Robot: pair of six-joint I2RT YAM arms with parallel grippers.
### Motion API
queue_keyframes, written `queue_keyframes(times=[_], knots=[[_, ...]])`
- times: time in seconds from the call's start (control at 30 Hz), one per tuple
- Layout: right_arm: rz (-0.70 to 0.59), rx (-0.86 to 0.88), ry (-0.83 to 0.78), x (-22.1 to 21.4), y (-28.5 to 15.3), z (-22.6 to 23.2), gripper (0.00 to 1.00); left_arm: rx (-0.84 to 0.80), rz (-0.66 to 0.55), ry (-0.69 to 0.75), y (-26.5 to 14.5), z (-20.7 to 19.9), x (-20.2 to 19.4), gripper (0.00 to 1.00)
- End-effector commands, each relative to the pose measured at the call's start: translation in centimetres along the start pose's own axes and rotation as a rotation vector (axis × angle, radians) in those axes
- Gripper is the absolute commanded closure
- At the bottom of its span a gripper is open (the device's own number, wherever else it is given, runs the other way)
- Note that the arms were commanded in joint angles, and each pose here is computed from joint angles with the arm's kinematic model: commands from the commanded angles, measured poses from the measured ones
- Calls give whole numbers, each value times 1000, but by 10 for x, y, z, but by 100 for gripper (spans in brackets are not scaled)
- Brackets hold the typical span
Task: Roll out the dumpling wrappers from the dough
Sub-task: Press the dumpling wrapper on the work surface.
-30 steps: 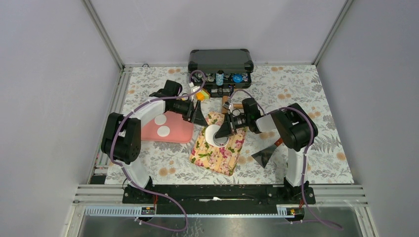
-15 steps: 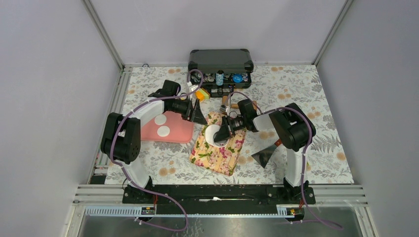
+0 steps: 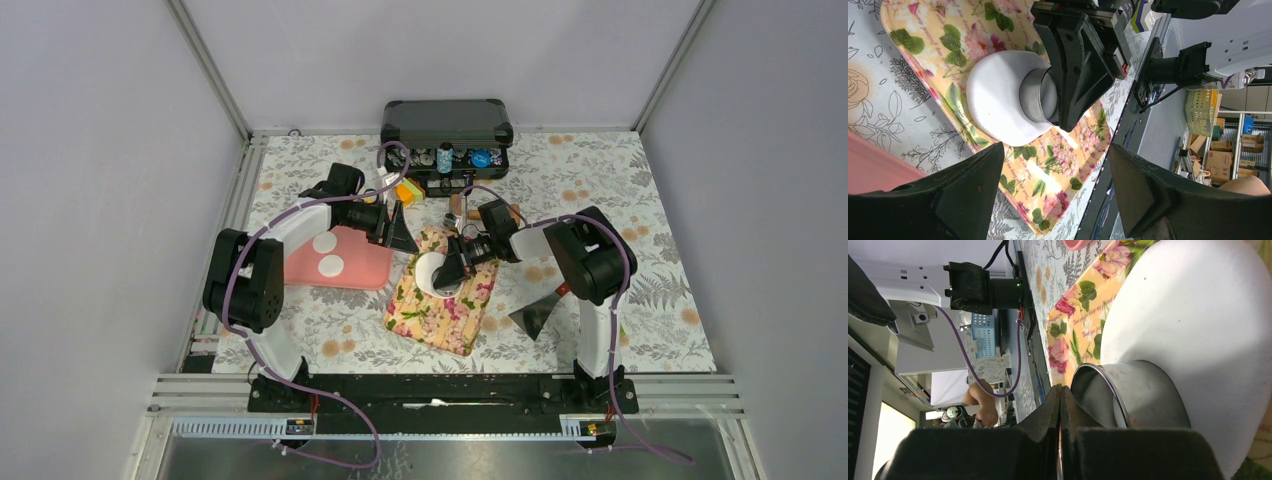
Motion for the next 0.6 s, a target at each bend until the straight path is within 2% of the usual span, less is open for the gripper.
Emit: queue_keyframes(times=[0.0,0.37,0.57], knots=[[33,-95,34,-17,7,-26,100,-31,-46,76,-9,-14,7,21],[49,-111,79,-27,8,-34,100,-34,-48,77,-10,-14,8,21],[40,-110,31,-14,5,-23,100,-32,-46,71,-8,-12,7,20]])
Point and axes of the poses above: each gripper's point midway between its finger pads, its own y axis out along the fingers, its own z axis along the line the jaws close on, x = y × z, the point moved 8 cm from there along -y, back along the fingers, and after that the axes turned 6 degrees about -y, right-handed, at the moved point
